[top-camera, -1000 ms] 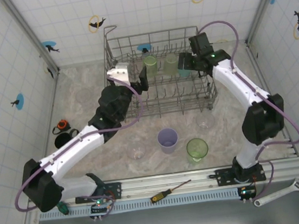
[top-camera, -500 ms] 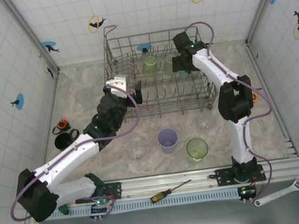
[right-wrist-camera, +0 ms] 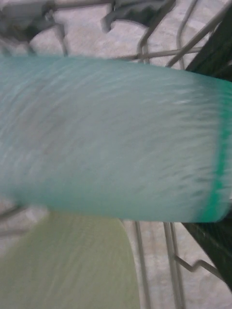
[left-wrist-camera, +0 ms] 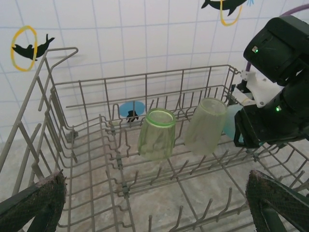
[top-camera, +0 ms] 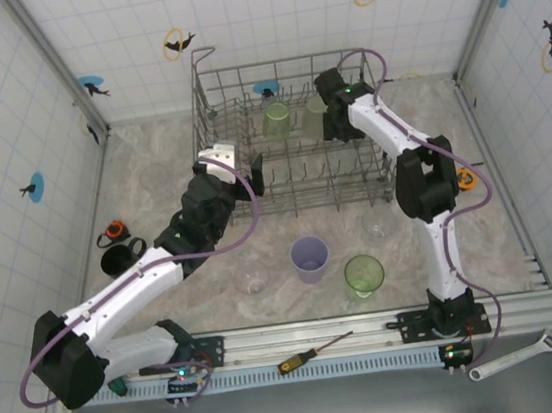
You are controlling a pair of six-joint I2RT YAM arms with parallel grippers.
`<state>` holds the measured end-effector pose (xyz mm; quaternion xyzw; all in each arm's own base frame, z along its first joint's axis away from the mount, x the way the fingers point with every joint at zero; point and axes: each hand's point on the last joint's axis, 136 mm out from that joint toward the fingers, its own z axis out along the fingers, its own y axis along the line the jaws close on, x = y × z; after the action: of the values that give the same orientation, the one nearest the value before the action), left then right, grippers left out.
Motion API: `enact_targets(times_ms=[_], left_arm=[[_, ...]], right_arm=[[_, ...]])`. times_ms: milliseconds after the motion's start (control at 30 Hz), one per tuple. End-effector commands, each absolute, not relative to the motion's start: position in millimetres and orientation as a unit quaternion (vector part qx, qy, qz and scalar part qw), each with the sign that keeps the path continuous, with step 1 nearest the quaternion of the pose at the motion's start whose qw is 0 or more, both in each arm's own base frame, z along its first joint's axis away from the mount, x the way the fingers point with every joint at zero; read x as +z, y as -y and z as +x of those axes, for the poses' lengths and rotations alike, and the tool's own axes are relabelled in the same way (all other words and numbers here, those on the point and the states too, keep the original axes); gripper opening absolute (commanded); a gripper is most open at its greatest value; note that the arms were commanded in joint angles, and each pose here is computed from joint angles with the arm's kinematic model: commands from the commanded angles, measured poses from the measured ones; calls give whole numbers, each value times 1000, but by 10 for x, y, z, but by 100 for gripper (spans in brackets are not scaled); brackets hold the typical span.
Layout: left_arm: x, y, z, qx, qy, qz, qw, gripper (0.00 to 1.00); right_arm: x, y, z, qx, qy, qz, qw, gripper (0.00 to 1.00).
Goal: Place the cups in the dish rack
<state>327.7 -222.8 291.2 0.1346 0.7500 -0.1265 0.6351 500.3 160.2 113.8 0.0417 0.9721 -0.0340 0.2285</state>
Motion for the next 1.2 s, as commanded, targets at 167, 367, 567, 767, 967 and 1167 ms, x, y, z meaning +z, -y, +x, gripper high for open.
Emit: enact_targets(times_ms=[167,367,567,767,967,1167], left_arm=[[2780,2233,3284,-129,-762,135,620,98],[2734,2242,3291,-128,-766,136,615,98],[2725,2253,3288,-127,-768,140,612,98],[2708,2234,3282,-122,-771,141,609,98],[2716,2214,3271,-119,-771,141,610,98],[2696,2197,3260,-117,-773,141,608,98]], right_arm=[[1451,-1561,5131,-24,-962,43,268,44],[1604,-1469,5146,-22,-958,49,281,45],[1883,-1448,5110,-7,-952,53,302,57],[2392,-1385,5091,8,-932,65,357,66],[2687,-1313,5055,14,-920,68,386,79],[2404,-1251,5084,12,-931,70,358,88]])
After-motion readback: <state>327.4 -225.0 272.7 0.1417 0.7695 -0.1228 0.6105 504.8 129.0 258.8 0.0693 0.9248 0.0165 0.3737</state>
